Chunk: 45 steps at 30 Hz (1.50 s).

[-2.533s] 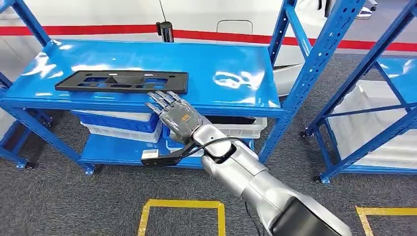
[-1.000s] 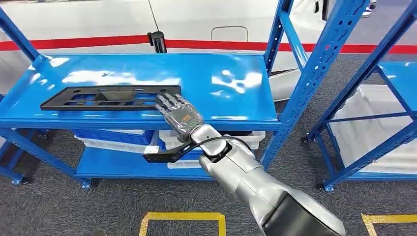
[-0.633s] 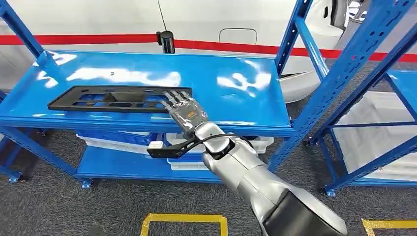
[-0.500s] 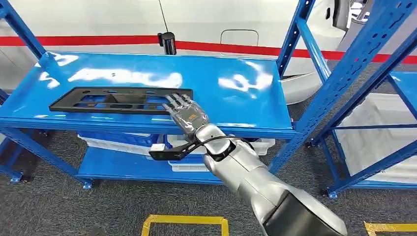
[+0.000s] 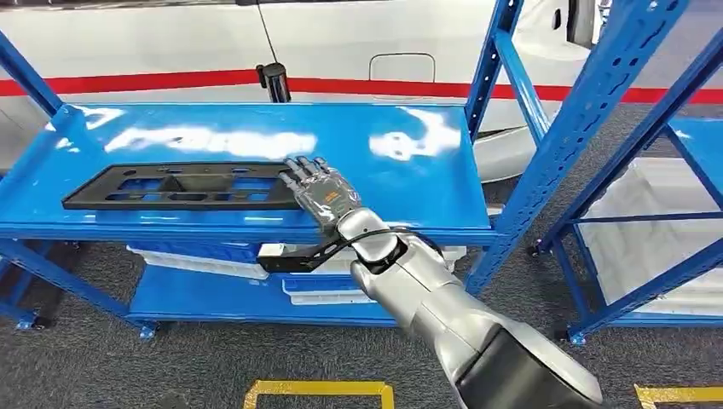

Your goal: Take the parts from the cabinet and place them on the table.

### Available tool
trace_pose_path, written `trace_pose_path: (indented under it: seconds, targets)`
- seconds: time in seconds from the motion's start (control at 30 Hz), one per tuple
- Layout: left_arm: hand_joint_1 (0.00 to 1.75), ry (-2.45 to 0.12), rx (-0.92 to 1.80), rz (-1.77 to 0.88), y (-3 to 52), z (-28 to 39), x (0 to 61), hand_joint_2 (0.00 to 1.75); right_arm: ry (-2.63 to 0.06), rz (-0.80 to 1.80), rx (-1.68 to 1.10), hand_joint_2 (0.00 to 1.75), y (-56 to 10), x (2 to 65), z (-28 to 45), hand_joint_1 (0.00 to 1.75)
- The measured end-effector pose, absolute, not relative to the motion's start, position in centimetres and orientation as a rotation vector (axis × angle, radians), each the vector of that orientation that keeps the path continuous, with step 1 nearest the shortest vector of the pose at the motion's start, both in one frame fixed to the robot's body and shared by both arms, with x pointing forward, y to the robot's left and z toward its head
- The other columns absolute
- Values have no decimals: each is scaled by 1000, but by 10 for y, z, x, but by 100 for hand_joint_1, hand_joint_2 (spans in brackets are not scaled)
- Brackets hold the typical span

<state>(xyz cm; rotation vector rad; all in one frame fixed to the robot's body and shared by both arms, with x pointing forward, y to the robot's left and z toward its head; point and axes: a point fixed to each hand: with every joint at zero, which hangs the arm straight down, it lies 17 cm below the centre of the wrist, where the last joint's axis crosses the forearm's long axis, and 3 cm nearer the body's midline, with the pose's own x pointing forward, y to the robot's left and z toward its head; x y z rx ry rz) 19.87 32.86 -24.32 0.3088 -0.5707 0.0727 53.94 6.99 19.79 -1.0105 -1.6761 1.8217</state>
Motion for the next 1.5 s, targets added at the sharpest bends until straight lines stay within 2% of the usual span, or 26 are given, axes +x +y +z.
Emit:
trace_pose_path:
  seconds: [0.93, 0.97, 1.0, 1.03, 1.07, 1.1, 1.17, 1.2, 1.23, 1.27, 1.3, 1.37, 1.5]
  targets:
    - [0, -597, 306, 82, 328, -241, 203, 0, -1680, 1793, -1009, 175, 70, 543, 206, 0]
    - [0, -608, 305, 88, 328, -239, 205, 0, -1684, 1792, -1007, 175, 70, 542, 206, 56]
    - [0, -622, 303, 92, 328, -238, 207, 0, -1686, 1789, -1006, 175, 70, 542, 207, 134]
    - [0, -637, 301, 97, 328, -237, 209, 0, -1690, 1784, -1004, 175, 70, 542, 207, 129]
    - [0, -646, 301, 99, 328, -236, 210, 0, -1696, 1780, -1002, 175, 70, 543, 208, 98]
    - [0, -653, 302, 102, 328, -235, 211, 0, -1700, 1780, -999, 175, 70, 542, 208, 129]
    - [0, -664, 301, 119, 329, -234, 212, 0, -1708, 1784, -997, 175, 70, 542, 208, 129]
    - [0, -666, 298, 130, 329, -233, 212, 0, -1709, 1784, -999, 175, 70, 542, 207, 112]
    - [0, -668, 293, 135, 329, -233, 212, 0, -1711, 1785, -1000, 175, 70, 542, 207, 112]
    - [0, -670, 290, 142, 329, -233, 213, 0, -1712, 1783, -1000, 175, 69, 542, 207, 91]
    - [0, -675, 284, 150, 328, -233, 213, 0, -1716, 1784, -999, 175, 70, 542, 207, 133]
    - [0, -683, 286, 152, 329, -232, 214, 0, -1728, 1784, -996, 175, 71, 541, 207, 122]
    - [0, -688, 298, 158, 331, -231, 215, 0, -1739, 1782, -994, 175, 71, 540, 209, 159]
